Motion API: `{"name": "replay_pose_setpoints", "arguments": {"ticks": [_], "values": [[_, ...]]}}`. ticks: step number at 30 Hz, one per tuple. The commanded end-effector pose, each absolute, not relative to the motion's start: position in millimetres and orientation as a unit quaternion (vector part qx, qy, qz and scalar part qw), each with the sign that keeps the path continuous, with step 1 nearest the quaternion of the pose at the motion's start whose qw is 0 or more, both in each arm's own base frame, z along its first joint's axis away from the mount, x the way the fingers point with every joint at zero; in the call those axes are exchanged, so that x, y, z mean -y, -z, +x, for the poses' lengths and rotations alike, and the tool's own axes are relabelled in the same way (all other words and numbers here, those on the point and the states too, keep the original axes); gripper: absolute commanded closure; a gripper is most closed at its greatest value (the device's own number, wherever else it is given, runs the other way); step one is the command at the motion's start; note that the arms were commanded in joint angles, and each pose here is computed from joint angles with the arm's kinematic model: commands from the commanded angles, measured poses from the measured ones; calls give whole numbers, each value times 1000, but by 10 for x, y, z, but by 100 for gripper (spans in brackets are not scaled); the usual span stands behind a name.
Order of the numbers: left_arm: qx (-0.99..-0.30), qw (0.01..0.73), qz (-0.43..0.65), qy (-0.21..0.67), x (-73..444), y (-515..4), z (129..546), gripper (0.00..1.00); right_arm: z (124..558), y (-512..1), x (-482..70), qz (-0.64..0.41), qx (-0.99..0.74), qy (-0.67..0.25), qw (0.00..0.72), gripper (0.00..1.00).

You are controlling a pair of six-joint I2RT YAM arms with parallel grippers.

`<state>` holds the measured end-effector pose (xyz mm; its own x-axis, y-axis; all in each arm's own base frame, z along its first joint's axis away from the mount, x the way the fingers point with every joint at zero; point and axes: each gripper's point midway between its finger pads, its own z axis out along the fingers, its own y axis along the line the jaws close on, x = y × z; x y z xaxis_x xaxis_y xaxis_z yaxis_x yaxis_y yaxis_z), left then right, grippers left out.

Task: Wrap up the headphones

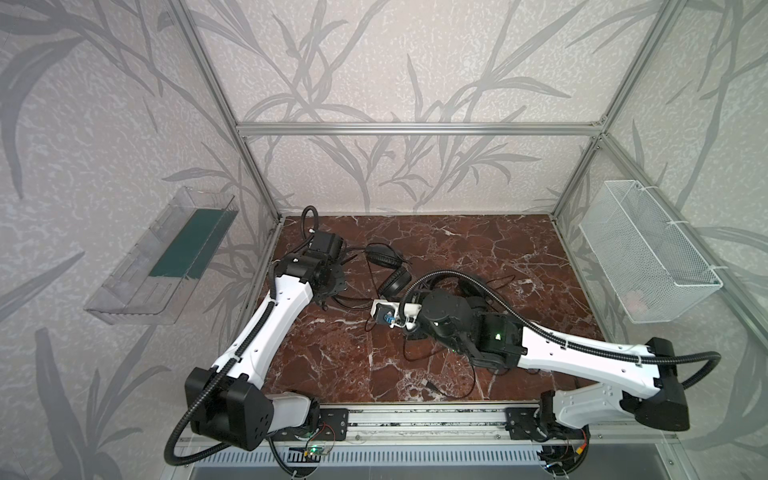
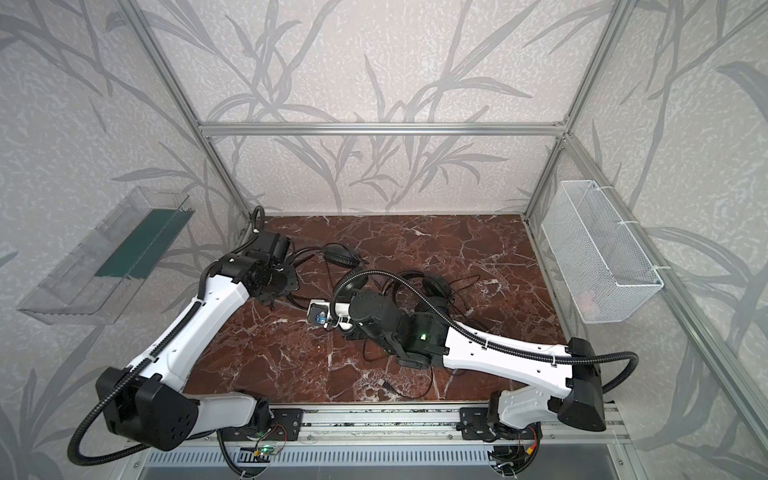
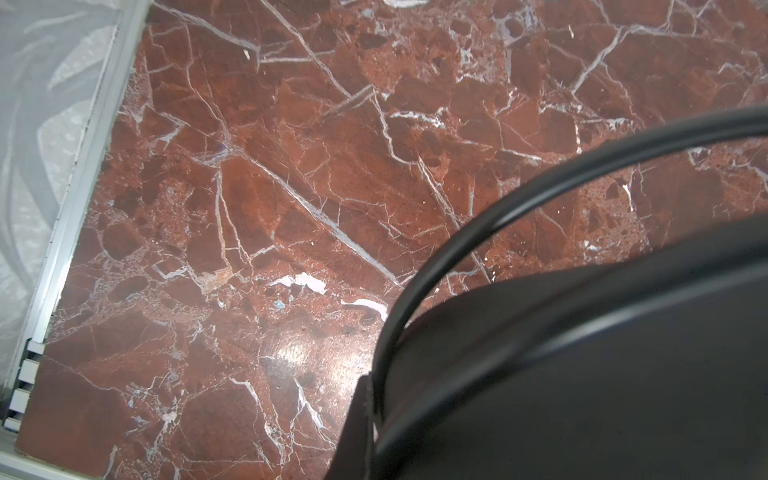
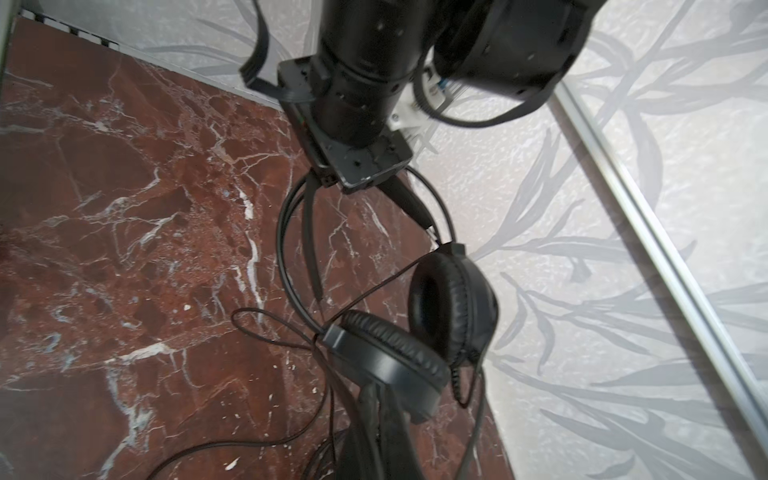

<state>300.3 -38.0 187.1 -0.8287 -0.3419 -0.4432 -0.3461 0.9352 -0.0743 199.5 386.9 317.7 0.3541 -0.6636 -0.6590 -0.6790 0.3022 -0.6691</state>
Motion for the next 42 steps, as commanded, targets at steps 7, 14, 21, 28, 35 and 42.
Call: {"name": "replay_pose_setpoints", "arguments": {"ticks": [7, 14, 21, 28, 35, 42], "values": [[-955, 264, -136, 4, 475, -1854, 2984, 100, 2028, -3753, -4042, -593, -514, 14, 620, 100], [-956, 266, -120, 13, 569, -1892, 2943, 100, 1989, -3506, -4084, -612, -534, 5, 584, 100], [-951, 256, -153, 85, 662, -2017, 2868, 100, 1673, -3103, -3967, -633, -547, -43, 547, 100], [-938, 230, -213, 149, 604, -2042, 2880, 100, 1446, -2686, -3861, -639, -567, -62, 516, 100], [-930, 215, -250, 161, 531, -1966, 2959, 100, 1235, -2418, -3770, -646, -580, -80, 491, 100], [-934, 207, -258, 137, 434, -1839, 2996, 100, 1164, -2554, -3812, -650, -565, -75, 503, 100]]}}
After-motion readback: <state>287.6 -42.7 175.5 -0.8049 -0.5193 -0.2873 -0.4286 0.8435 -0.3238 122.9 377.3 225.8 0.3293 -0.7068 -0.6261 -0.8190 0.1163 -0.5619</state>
